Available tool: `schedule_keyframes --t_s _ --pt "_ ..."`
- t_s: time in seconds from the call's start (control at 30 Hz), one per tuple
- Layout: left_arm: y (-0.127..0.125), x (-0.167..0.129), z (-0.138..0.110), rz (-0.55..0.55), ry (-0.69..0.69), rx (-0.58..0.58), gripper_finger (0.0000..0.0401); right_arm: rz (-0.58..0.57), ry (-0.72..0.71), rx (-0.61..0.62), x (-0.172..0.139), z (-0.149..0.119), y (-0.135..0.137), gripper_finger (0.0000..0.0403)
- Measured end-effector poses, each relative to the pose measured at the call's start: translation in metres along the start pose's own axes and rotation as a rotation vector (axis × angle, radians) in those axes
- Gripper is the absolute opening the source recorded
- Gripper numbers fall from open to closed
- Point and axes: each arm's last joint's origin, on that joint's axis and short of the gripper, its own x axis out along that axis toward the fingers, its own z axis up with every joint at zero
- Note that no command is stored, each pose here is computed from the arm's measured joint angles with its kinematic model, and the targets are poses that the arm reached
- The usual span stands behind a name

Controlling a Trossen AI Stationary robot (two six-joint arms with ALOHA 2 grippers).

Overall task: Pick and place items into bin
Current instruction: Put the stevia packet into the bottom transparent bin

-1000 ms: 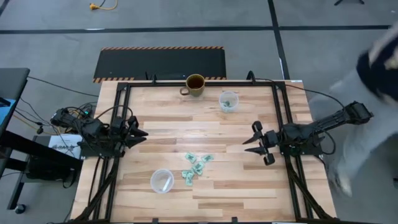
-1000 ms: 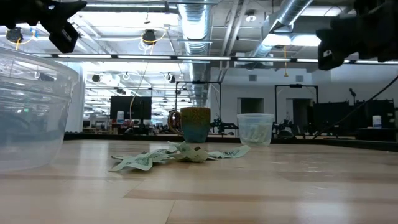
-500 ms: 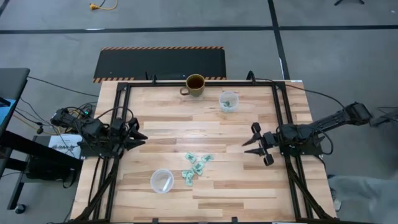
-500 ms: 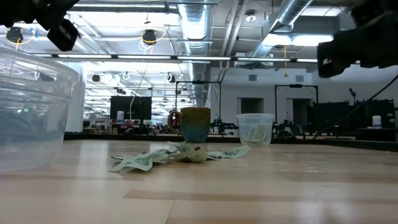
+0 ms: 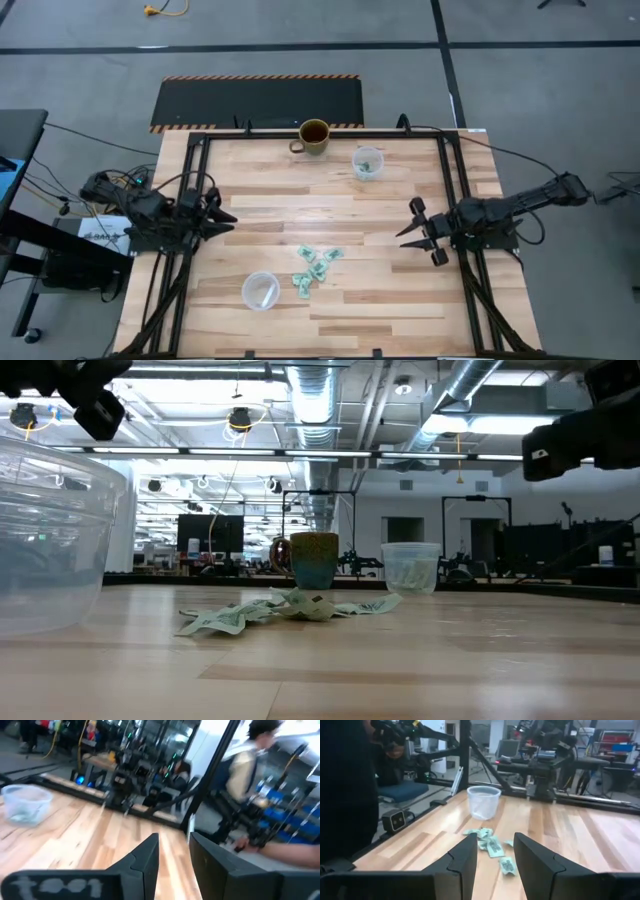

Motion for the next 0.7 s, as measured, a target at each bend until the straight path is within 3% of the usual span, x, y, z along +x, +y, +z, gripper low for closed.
schedule_keyframes --t_s 0.17,0.33,0.7 --pt "-0.010 0.004 0.022 0.048 0.128 0.081 0.0098 -0.035 0.036 0.008 -0.008 -0.004 -0.003 0.0123" --pt "-0.024 0.014 0.044 0.025 0.244 0.171 0.0098 -0.073 0.058 0.033 -0.012 -0.007 -0.006 0.0123" --pt "-0.046 0.034 0.081 -0.026 0.361 0.394 0.0098 -0.099 0.047 0.022 -0.014 -0.007 -0.009 0.0123"
